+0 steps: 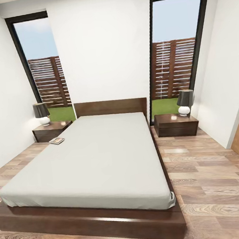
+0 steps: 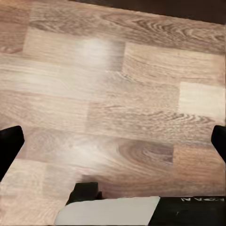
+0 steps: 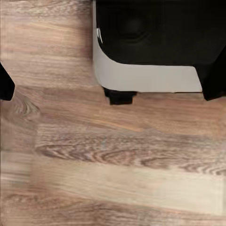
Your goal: In the bedroom, move the book from the bed onto either nightstand, and place the two sandals side by side next to the bed.
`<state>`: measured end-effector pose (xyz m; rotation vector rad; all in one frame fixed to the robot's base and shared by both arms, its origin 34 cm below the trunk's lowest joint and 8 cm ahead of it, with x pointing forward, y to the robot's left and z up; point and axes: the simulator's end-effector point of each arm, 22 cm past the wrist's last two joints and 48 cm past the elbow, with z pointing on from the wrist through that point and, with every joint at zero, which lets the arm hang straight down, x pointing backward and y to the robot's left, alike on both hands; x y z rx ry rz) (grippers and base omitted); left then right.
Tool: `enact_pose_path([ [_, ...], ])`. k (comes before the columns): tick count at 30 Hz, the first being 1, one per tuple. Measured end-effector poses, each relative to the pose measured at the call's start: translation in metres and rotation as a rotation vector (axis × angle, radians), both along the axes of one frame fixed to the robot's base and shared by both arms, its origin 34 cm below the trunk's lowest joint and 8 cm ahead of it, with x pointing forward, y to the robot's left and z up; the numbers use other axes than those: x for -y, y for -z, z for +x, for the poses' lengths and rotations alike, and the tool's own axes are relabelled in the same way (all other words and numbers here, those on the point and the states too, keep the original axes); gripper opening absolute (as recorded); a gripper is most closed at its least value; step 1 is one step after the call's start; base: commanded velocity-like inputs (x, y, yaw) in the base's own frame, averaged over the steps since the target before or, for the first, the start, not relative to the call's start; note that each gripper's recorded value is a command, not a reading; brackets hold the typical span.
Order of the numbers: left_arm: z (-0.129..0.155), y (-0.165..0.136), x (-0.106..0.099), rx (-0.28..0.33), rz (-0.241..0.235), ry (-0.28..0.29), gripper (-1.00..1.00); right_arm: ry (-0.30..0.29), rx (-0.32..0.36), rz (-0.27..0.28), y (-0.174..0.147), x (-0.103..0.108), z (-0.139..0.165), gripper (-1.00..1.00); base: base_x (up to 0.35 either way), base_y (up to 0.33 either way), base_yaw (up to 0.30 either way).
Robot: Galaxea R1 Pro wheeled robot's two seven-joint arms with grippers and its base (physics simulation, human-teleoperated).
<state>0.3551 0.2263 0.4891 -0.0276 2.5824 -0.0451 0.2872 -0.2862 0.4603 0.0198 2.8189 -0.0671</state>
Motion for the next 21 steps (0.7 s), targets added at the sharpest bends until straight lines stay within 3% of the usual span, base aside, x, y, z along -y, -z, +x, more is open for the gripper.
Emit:
enact_pose_path([
  [1,0.08,-0.05,-0.002,0.2,0.0,-0.007,1.0,-0.007,0.198,-0.003,-0.037,0.0,0.087,1.0,0.0,0.0,0.0],
  [2,0.145,-0.11,-0.004,0.383,0.0,-0.014,1.0,-0.007,0.245,-0.003,-0.048,0.0,0.107,1.0,0.0,0.0,0.0],
  [21,0.132,-0.097,-0.011,0.348,-0.036,-0.088,1.0,0.012,0.242,0.002,-0.047,0.002,0.104,1.0,0.0,0.0,0.0],
])
